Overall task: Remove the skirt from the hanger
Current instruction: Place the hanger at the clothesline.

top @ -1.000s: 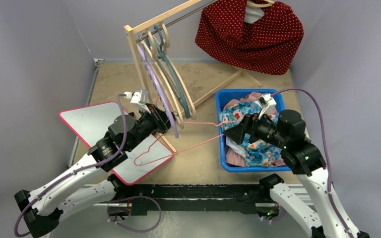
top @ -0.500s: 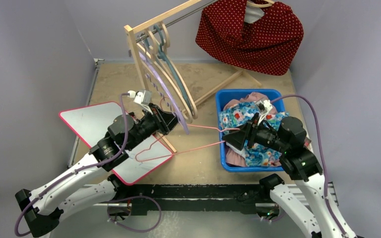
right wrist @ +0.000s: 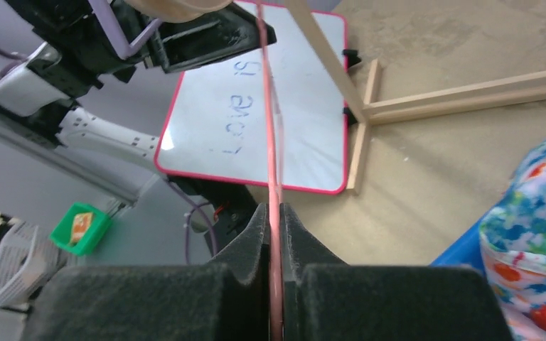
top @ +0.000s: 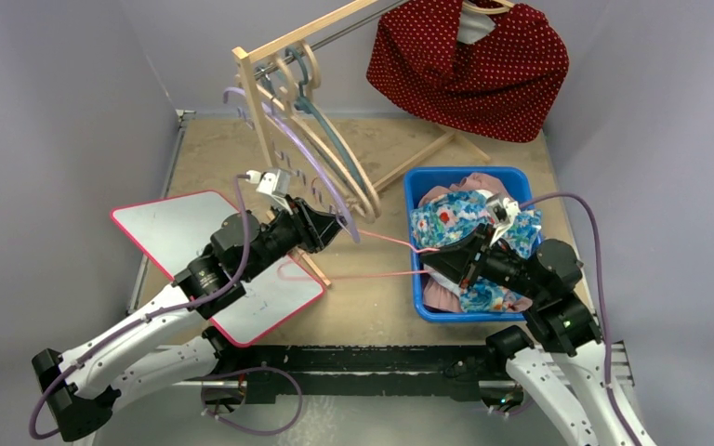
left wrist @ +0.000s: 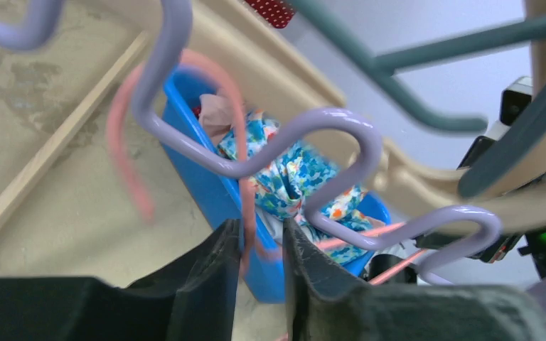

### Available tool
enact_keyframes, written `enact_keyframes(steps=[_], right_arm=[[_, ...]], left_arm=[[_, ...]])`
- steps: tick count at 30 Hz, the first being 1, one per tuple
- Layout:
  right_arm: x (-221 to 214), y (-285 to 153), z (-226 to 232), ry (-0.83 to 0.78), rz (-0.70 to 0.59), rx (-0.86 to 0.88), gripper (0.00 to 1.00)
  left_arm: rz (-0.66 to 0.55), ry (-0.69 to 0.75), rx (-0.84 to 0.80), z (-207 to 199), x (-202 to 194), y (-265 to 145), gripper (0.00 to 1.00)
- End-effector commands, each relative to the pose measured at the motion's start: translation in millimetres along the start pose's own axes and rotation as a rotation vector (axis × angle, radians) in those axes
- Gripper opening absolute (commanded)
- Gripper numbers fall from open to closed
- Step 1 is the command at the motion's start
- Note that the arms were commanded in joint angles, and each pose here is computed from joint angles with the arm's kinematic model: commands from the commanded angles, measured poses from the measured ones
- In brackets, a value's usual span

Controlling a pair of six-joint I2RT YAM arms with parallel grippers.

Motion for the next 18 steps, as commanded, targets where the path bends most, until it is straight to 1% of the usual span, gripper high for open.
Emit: enact_keyframes(steps=[1, 2, 3, 7, 8, 10, 14, 18], right_arm=[[22, -4, -12, -0.041, -0.111, -0.138, 0.00], [19, -5, -14, -0.024, -0.105, -0.155, 0.00], [16, -5, -15, -0.011, -0.098, -0.157, 0.00], [12, -10, -14, 0.012, -0.104, -0.163, 0.00], [13, -11, -14, 0.015, -0.115, -0.172, 0.00], [16, -14, -12, 0.012, -0.141, -0.182, 0.00], [27, -21, -9, 0.013, -0.175, -0.223, 0.00], [35, -27, -21, 0.021, -0.173, -0.358, 0.00]], left_arm=[[-0.057, 0.016, 0.056, 2, 15, -2, 0.37], [-0.062, 0.017, 0.071, 5, 15, -3, 0.42], [-0.066, 0.017, 0.077, 7, 15, -3, 0.49], [-0.082, 0.017, 0.094, 12, 14, -4, 0.82], [-0.083, 0.018, 0.095, 12, 13, -3, 0.87], [-0.086, 0.018, 0.097, 13, 14, -1, 0.92], [-0.080, 0.028, 0.103, 13, 13, 0, 0.94], [-0.083, 0.034, 0.115, 15, 14, -1, 0.95]])
Point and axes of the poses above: each gripper's point midway between its finger pads, its own y axis out along the fingers, its own z axis along the line the jaws close on, x = y × z, the point moved 4 cm from there along -y, back along the fingers, and after that the axes turned 6 degrees about -y, right-handed, at the moved point
